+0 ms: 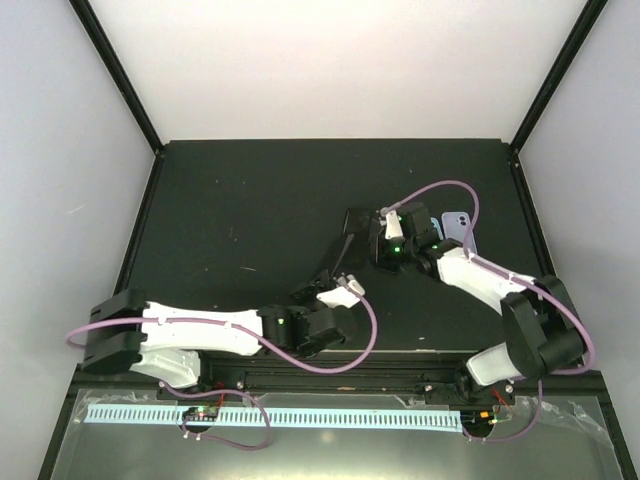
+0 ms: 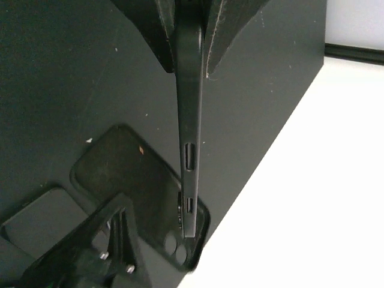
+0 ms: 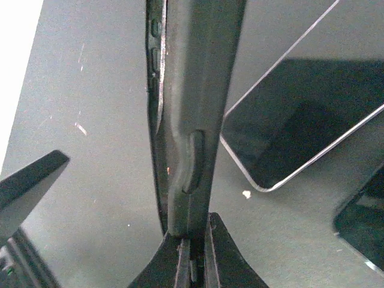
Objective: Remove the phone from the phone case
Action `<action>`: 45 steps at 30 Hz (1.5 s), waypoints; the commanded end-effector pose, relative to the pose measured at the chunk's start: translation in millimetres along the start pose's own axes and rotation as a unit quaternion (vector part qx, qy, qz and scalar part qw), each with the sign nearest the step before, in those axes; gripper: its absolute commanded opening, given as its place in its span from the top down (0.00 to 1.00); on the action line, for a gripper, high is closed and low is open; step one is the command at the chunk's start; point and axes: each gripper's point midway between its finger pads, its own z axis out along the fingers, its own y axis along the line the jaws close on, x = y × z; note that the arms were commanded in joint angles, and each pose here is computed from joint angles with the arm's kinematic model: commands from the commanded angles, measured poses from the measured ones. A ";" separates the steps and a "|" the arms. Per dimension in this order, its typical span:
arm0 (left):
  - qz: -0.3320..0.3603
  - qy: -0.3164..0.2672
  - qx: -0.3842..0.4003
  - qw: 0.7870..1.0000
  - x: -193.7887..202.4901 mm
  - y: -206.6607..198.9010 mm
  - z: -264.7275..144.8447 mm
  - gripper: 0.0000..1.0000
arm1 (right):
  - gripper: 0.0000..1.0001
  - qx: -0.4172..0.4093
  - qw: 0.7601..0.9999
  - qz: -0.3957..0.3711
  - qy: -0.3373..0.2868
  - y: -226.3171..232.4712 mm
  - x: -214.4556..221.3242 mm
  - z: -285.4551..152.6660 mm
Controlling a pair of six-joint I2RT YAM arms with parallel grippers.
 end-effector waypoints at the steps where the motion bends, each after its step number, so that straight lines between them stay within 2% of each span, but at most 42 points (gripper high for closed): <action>1: -0.097 -0.027 -0.027 0.995 -0.3 36.2 -15.1 0.98 | 0.99 0.057 0.991 -0.068 -0.100 -0.2 -47.0 -31.4; 5: -0.156 -0.042 -0.009 0.987 14.8 49.0 -17.7 0.98 | 0.99 0.077 0.985 -0.085 -0.133 -3.7 -60.3 -46.9; 10: -0.195 -0.050 0.017 0.979 20.9 55.2 -10.3 0.98 | 0.99 0.042 0.989 -0.087 -0.113 5.3 -54.8 -43.8; 16: -0.229 -0.035 0.006 0.973 34.0 73.2 25.7 0.99 | 0.99 0.041 0.987 -0.100 -0.122 9.7 -59.0 -49.3; 19: -0.192 -0.013 -0.011 0.981 29.8 76.8 48.5 0.98 | 0.99 0.054 0.982 -0.110 -0.147 12.5 -67.7 -64.0; 24: -0.067 0.048 -0.034 0.996 30.0 51.6 87.3 0.99 | 0.99 0.079 0.967 -0.120 -0.209 12.8 -83.8 -98.2; 29: 0.029 0.101 -0.054 0.993 40.1 28.0 116.4 0.98 | 0.99 0.123 0.951 -0.115 -0.257 3.5 -96.5 -126.1; 39: 0.094 0.140 -0.028 0.985 62.1 -9.3 138.9 0.98 | 0.99 0.112 0.952 -0.113 -0.262 3.9 -96.5 -131.8; 45: 0.113 0.157 -0.021 0.981 75.2 -21.8 145.4 0.92 | 0.99 0.113 0.954 -0.112 -0.254 0.0 -93.9 -126.3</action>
